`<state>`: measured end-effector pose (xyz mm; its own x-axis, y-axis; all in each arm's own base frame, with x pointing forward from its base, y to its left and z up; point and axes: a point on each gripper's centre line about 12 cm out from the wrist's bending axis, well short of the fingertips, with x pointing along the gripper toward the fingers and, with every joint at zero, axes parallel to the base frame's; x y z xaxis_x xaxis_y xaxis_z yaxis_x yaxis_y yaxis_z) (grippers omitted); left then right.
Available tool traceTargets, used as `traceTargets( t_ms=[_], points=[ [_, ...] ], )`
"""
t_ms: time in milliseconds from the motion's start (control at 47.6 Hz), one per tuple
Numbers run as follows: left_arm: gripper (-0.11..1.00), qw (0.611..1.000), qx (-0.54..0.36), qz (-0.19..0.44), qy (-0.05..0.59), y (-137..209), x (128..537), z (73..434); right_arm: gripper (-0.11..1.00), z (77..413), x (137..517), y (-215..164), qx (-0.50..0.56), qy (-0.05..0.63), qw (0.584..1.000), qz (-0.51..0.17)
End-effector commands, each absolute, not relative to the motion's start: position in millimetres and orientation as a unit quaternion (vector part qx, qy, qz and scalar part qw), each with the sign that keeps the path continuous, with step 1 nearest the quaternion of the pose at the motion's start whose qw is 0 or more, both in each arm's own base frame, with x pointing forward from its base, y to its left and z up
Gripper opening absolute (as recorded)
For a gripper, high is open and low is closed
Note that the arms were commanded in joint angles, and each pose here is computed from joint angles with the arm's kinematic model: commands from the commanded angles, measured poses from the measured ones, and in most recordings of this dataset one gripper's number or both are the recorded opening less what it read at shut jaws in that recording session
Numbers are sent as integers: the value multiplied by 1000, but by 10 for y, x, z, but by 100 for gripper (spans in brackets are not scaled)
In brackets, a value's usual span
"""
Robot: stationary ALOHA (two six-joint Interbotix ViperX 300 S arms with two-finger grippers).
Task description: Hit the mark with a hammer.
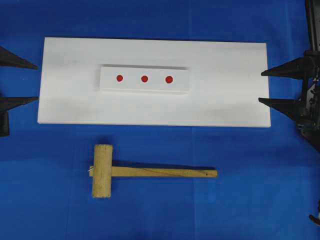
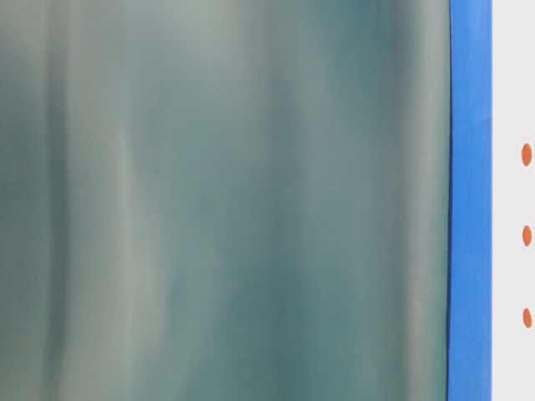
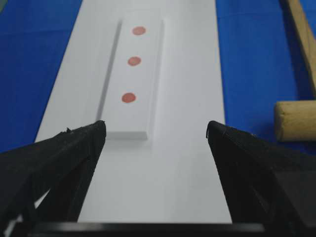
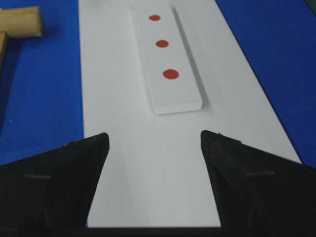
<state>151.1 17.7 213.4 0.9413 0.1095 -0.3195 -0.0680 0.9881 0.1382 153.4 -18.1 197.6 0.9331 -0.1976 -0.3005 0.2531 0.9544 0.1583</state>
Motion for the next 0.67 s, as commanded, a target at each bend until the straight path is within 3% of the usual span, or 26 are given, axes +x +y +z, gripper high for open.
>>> traceTargets(
  t_ms=[0, 651],
  points=[
    [81, 985, 63, 42, 158, 168, 1528, 2182, 62, 2012, 1555, -178, 98, 140, 979, -114],
    [81, 985, 64, 39, 158, 158, 1529, 2180, 62, 2015, 1552, -185, 95, 139, 979, -117]
  ],
)
